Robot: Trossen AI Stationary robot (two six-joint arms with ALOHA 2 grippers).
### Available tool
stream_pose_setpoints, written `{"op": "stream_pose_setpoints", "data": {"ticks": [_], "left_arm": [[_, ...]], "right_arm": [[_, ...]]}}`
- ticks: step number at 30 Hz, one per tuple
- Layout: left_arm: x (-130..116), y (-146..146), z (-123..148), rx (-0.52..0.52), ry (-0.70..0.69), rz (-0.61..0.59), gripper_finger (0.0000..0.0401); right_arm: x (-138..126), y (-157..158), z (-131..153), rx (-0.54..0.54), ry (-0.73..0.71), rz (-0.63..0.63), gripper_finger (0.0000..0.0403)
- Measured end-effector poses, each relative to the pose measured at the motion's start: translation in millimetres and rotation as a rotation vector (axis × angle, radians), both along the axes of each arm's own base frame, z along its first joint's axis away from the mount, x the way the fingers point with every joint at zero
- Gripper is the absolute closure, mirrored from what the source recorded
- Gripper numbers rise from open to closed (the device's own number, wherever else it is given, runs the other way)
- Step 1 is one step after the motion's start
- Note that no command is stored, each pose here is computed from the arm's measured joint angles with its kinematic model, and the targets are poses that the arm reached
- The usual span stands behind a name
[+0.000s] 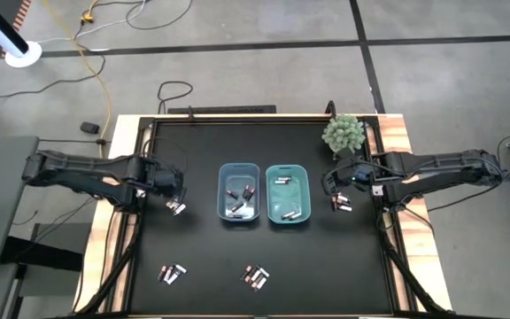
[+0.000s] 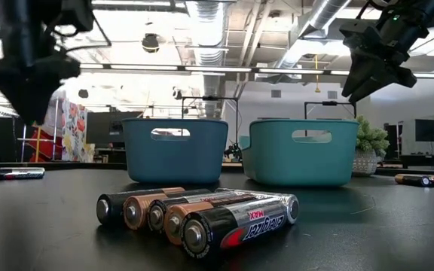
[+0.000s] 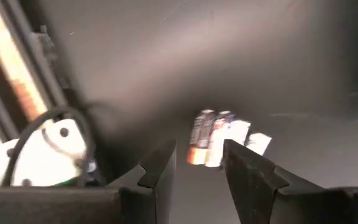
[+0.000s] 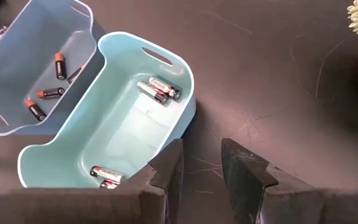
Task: Sort batteries
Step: Put the black battery into the blue bin
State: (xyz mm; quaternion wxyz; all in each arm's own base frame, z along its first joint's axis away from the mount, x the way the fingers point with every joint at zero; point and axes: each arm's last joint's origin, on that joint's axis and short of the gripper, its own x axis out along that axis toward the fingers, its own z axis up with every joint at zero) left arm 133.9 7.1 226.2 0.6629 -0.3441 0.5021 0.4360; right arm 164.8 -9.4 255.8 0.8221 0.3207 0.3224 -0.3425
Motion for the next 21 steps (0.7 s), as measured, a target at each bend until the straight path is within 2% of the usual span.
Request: {"op": "stream_pose_setpoints", "data": {"ticks": [4, 7, 13, 21], "left_arm": [[-3.9, -0.6, -15.8, -0.016, 0.052, -0.066, 0.0272], [-2.8, -0.9, -17.3, -0.027, 0.048, -0.107, 0.0272], [-0.3, -0.3, -17.7, -0.046, 0.025, -0.127, 0.0272], [-2.0, 2.2, -35.3, -0.06, 0.027, -0.13, 0.0272]], "right_arm": [[0.0, 0.0, 0.1, 0.0, -0.001, 0.0, 0.0275], [0.0, 0.0, 0.0, 0.0, 0.0, 0.0, 0.0275], [0.1, 0.0, 0.2, 0.004, -0.005, -0.006, 0.0275], [0.5, 0.0, 0.4, 0.005, -0.01, -0.007, 0.0275]]}}
